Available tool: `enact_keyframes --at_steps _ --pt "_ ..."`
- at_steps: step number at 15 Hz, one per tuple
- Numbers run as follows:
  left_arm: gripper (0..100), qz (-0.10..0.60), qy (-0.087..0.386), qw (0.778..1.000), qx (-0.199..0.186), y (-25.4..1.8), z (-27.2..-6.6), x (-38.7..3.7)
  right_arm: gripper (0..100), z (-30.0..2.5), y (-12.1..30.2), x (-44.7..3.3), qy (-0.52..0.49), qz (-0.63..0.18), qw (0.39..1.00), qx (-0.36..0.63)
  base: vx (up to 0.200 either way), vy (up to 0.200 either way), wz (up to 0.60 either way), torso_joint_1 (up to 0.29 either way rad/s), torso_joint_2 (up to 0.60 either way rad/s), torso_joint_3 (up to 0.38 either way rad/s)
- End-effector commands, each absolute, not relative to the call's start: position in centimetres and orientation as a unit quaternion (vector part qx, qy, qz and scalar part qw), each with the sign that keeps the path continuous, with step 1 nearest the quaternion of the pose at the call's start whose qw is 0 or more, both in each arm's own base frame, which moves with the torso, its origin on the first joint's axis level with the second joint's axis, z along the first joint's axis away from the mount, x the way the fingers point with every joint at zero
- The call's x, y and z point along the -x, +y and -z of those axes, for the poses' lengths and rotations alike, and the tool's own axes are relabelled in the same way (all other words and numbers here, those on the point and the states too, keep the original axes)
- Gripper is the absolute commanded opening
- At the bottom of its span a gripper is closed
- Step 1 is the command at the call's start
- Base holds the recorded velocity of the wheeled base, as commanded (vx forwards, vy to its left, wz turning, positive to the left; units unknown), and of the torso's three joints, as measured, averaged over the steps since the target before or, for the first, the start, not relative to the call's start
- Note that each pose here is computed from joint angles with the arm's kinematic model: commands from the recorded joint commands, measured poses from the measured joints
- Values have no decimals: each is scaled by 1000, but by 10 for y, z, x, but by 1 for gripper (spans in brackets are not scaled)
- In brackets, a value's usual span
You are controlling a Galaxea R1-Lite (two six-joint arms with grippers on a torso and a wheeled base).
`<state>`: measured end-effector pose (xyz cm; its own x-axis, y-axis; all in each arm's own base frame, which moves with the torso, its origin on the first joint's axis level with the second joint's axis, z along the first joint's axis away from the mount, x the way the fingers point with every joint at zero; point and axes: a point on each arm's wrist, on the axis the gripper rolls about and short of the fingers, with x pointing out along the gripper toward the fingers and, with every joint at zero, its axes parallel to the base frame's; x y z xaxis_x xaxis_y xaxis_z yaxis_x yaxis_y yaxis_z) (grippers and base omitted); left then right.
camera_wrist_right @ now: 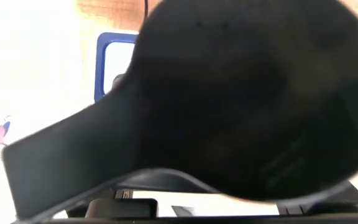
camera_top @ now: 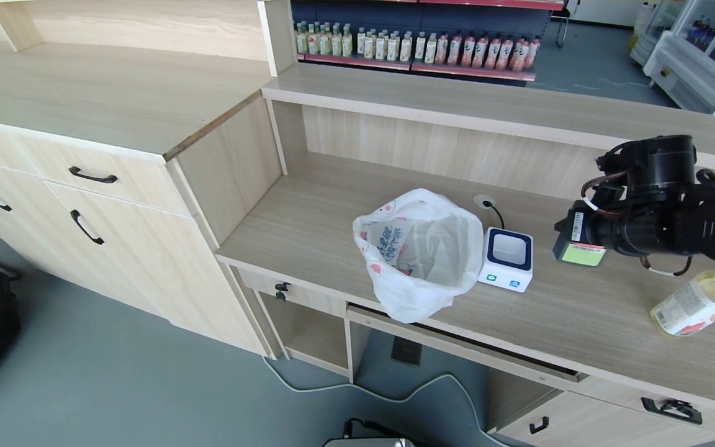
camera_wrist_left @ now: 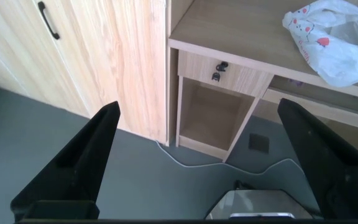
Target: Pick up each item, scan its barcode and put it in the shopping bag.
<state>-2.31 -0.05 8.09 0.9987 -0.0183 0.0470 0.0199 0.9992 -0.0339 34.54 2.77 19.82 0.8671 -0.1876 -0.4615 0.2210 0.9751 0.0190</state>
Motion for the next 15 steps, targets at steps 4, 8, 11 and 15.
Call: enact_keyframes --at_steps 4,8,11,15 --pt "100 10 -24 1000 17 0 -81 23 0 -175 40 -354 288 110 949 -73 0 0 0 0 0 0" --pt "100 10 -24 1000 17 0 -81 23 0 -177 47 -370 275 105 952 -86 0 0 0 0 0 0" --pt "100 10 -24 1000 17 0 -81 23 0 -172 52 -376 279 104 950 -89 0 0 0 0 0 0" --pt "100 10 -24 1000 17 0 -81 23 0 -166 58 -387 281 101 950 -87 0 0 0 0 0 0"
